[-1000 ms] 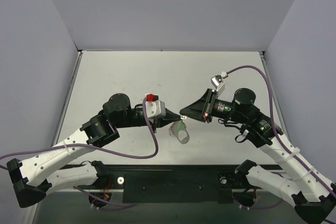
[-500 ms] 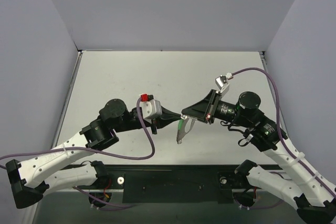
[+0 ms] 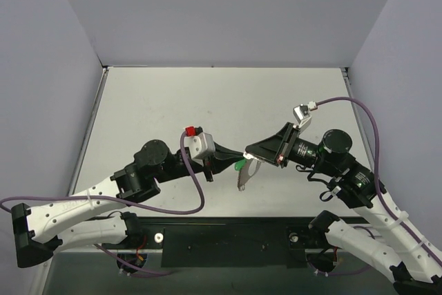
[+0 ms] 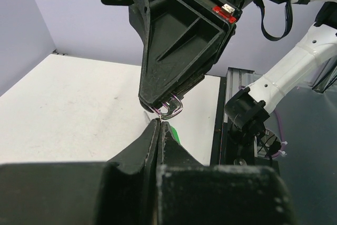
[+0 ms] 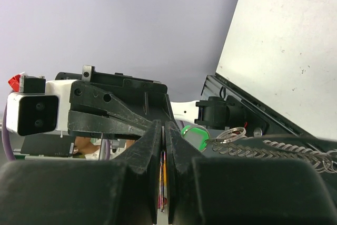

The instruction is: Remove the keys from the keyring

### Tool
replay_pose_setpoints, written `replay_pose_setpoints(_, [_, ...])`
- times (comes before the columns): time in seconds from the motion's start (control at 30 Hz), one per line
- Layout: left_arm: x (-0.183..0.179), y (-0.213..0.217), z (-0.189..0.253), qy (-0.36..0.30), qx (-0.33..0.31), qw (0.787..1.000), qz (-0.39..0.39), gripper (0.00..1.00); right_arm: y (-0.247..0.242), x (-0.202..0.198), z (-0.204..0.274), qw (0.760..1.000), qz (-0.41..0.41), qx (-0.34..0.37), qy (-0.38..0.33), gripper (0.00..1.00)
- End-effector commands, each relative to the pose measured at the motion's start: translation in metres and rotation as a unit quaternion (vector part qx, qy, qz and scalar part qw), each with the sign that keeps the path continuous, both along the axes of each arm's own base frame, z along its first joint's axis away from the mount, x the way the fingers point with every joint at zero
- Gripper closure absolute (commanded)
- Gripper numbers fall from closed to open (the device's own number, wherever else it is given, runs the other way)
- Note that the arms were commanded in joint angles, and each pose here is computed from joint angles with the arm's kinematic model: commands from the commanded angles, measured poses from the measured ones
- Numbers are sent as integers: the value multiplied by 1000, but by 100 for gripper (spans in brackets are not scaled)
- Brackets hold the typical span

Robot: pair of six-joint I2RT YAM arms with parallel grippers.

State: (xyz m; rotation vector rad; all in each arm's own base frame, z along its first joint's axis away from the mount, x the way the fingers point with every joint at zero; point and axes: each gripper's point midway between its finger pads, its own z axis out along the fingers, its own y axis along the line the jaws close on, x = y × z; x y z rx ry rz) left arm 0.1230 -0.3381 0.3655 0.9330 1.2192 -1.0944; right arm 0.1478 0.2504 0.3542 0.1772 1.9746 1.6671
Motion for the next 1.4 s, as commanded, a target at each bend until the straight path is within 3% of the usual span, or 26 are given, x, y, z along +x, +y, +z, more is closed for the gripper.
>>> replay_pose_setpoints(0.0, [-7, 6, 58, -27, -98, 995, -1, 100, -8, 12, -15, 999, -43, -14, 6, 100])
replay_pose_setpoints(0.73, [-3, 8, 61, -30, -115, 993, 14, 100, -5, 20, -61, 997, -49, -42, 34, 100])
replay_pose_setpoints(1.1, [12, 9, 33, -12, -62, 997, 54, 100, -6, 25, -87, 995, -49, -71, 45, 100])
replay_pose_setpoints(1.13, [13, 8, 25, -7, -50, 997, 56, 98, -5, 25, -87, 995, -49, -68, 46, 100])
replay_pose_setpoints(1.23, [9, 9, -1, 9, -19, 999, 46, 64, -4, 24, -84, 996, -43, -69, 43, 100])
replay_pose_setpoints(1.3, [5, 12, -14, 20, -15, 999, 42, 50, -4, 24, -87, 995, -40, -77, 42, 100])
replay_pose_setpoints(1.37, [1, 16, -24, 23, -12, 999, 35, 46, -3, 24, -92, 995, -37, -86, 46, 100])
